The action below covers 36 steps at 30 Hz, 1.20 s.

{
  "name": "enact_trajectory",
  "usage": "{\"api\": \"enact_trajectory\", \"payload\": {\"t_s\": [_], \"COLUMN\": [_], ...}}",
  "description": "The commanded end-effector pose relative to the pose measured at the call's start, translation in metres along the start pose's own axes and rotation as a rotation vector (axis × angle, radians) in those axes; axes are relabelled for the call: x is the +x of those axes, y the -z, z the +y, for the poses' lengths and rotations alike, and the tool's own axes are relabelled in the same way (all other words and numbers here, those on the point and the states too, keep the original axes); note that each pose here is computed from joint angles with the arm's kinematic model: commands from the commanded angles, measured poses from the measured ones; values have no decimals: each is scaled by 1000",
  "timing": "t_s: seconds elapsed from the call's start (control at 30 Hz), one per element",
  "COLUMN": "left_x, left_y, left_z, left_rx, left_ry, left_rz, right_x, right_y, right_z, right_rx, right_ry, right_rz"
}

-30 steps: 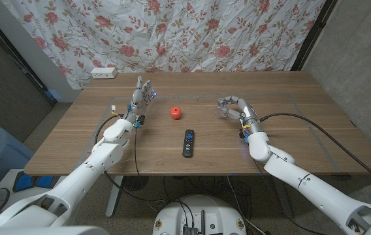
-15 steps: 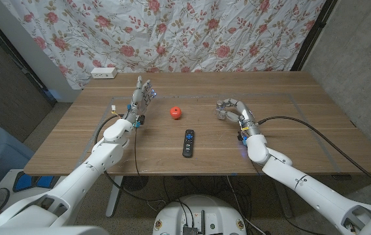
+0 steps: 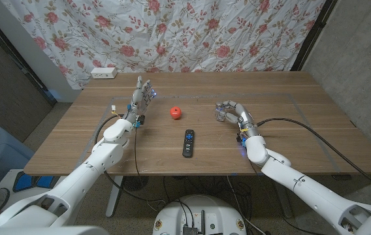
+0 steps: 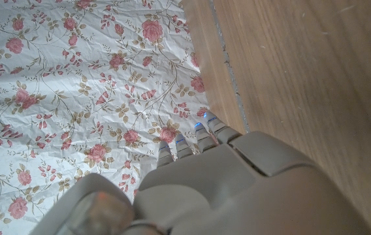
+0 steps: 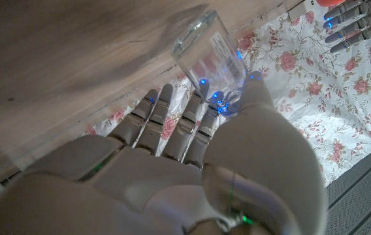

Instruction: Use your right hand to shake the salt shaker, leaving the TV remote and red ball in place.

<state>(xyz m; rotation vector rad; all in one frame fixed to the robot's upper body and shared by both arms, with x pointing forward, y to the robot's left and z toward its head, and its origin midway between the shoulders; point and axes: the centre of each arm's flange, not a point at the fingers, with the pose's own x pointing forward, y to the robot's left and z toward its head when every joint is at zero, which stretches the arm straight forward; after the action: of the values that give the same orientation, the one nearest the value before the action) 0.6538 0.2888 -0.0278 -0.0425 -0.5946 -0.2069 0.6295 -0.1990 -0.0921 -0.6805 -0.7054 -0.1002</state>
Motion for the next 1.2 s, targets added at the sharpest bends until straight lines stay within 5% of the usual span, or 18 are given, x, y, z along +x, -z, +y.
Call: {"api": "enact_trajectory", "payload": {"t_s": [0.03,1.2], "left_x": [0,0], "left_y": [0,0], "left_z": [0,0], "left_rx": [0,0], "left_ry": [0,0], "left_rz": [0,0], "right_x": [1,-9], "right_y": [3,17], "right_z": [1,-7], "right_rx": [19,30], "right_ry": [-13,-87], "right_rz": [3,-12]}}
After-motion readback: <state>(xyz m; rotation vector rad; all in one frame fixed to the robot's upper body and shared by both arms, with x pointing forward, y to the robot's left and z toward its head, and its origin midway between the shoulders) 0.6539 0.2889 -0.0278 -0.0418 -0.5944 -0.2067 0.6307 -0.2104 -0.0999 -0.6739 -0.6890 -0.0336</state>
